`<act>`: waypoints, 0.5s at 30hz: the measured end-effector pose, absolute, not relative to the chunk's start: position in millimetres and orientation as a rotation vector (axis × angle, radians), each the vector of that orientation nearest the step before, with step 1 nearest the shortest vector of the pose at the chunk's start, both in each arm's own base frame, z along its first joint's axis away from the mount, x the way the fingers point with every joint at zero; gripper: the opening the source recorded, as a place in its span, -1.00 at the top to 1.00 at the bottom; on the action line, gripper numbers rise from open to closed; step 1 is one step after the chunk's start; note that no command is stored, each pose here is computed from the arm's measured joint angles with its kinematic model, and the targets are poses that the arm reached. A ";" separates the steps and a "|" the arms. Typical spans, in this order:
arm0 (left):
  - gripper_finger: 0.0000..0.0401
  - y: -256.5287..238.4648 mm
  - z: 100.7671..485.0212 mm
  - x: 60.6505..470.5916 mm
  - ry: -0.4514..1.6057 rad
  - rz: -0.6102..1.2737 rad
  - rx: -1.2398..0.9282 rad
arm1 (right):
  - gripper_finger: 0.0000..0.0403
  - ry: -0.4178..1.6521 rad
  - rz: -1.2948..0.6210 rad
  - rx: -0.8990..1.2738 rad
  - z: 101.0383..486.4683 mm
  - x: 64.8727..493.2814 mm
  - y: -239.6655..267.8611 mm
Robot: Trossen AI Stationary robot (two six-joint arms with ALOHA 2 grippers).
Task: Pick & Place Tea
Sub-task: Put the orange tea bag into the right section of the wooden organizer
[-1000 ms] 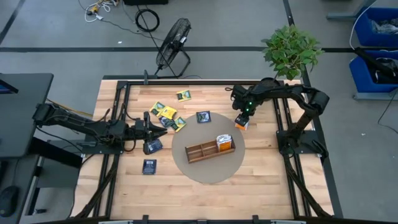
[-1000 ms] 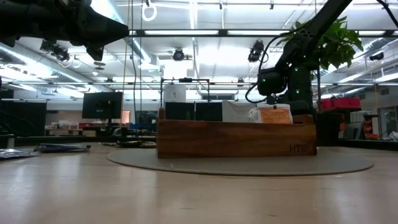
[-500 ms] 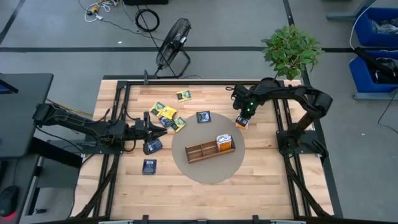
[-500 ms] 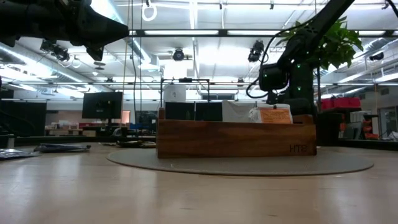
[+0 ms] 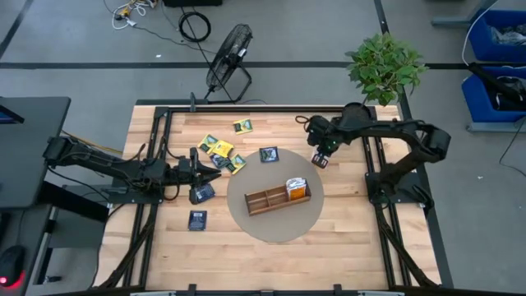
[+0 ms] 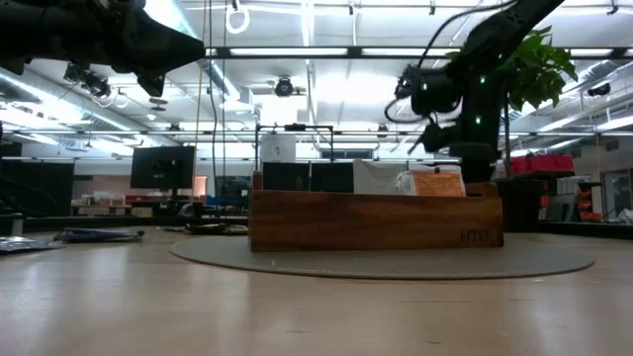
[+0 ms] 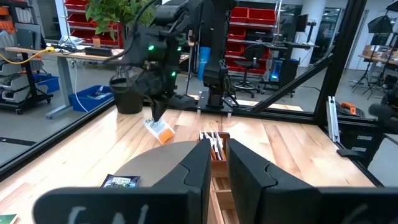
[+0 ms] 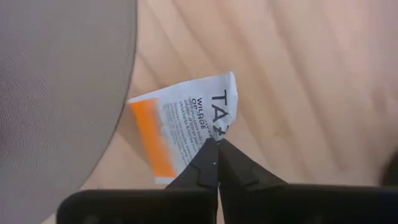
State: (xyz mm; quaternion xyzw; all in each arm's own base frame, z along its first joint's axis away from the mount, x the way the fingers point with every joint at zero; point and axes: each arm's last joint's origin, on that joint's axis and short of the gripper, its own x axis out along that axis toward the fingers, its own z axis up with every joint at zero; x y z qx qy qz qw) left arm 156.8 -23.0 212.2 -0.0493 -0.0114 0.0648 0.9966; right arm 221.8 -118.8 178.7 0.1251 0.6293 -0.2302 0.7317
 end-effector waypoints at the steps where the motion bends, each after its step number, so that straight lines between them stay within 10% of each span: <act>1: 0.74 -23.0 212.2 156.8 -0.023 0.130 -0.099 | 0.99 1.369 -0.518 0.252 182.7 222.9 -114.6; 15: 0.74 -23.0 212.2 156.8 -0.024 0.129 -0.121 | 1.00 1.140 -0.502 -0.017 230.0 228.1 -42.7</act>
